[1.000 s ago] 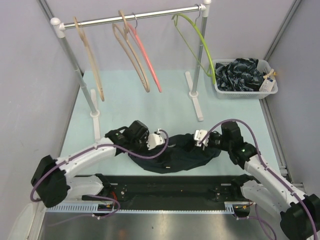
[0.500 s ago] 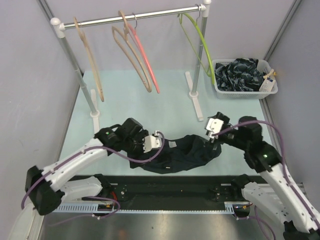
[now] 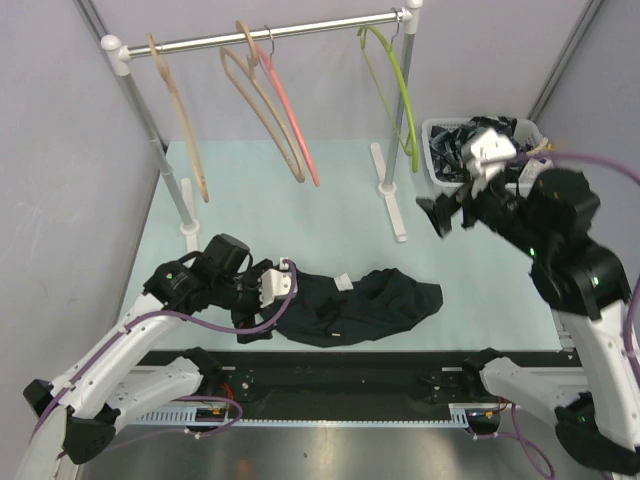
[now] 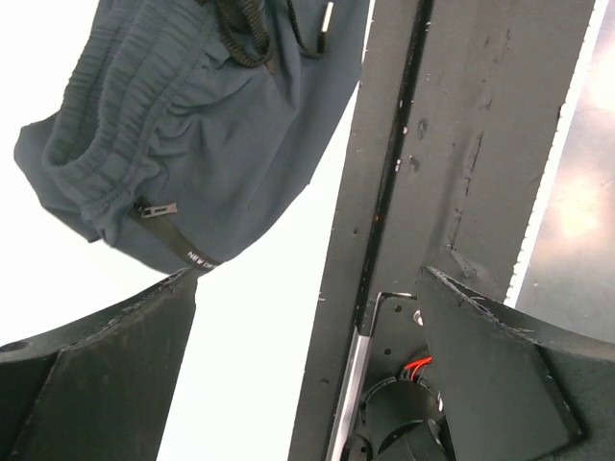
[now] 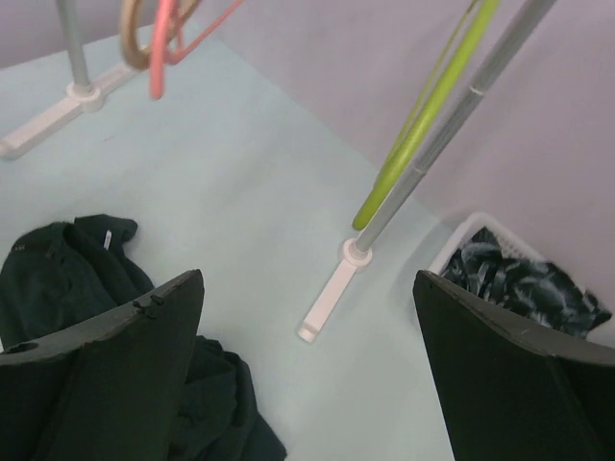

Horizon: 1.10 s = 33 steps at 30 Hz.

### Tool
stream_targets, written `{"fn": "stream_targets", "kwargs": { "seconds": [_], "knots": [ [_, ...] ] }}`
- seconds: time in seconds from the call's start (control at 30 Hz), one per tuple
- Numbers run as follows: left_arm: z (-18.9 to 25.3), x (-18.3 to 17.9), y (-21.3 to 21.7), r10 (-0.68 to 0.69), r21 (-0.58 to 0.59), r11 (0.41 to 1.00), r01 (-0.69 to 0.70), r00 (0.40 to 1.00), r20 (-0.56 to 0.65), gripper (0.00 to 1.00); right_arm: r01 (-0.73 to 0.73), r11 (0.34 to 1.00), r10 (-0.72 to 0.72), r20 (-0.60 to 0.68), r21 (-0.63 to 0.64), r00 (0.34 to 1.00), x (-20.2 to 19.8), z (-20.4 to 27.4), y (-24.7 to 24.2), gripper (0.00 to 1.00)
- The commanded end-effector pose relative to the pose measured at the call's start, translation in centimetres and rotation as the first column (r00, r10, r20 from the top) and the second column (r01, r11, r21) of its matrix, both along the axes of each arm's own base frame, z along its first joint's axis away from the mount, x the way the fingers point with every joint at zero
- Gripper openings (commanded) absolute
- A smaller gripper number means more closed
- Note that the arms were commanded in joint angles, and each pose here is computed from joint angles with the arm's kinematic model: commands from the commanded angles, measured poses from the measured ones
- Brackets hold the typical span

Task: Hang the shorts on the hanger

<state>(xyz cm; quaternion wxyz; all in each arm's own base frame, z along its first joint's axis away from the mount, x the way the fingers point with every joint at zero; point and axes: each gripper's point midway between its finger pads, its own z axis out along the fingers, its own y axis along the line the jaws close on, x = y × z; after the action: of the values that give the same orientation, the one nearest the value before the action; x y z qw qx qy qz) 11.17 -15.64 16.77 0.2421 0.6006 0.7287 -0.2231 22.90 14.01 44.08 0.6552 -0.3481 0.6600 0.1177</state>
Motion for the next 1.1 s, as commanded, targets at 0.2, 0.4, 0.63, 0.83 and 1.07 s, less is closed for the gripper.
{"fn": "stream_targets", "kwargs": {
  "seconds": [0.2,0.4,0.63,0.83,1.07],
  "knots": [
    [1.0,0.8,0.8,0.041,-0.071,0.997,-0.035,0.995,0.09,1.0,0.278,0.949,-0.231,-0.272,0.148,0.934,11.5,3.2,0.5,1.0],
    [0.9,0.8,0.8,0.032,-0.084,0.996,-0.023,0.993,0.114,1.0,0.326,0.937,-0.277,-0.3,0.126,0.913,15.7,1.8,1.2,0.98],
    [0.5,1.1,0.9,0.043,-0.083,0.996,-0.032,0.99,0.135,1.0,0.317,0.944,-0.265,-0.359,0.095,0.895,17.9,-1.1,2.6,0.6],
    [0.2,1.2,0.9,0.04,-0.076,0.997,-0.031,0.991,0.128,1.0,0.315,0.946,-0.271,-0.357,0.072,0.894,18.9,-1.7,2.8,0.34],
    [-0.1,1.4,0.9,0.041,-0.072,0.997,-0.032,0.991,0.129,1.0,0.302,0.949,-0.256,-0.338,0.09,0.906,18.7,-0.9,2.8,0.0]
  ]
}}
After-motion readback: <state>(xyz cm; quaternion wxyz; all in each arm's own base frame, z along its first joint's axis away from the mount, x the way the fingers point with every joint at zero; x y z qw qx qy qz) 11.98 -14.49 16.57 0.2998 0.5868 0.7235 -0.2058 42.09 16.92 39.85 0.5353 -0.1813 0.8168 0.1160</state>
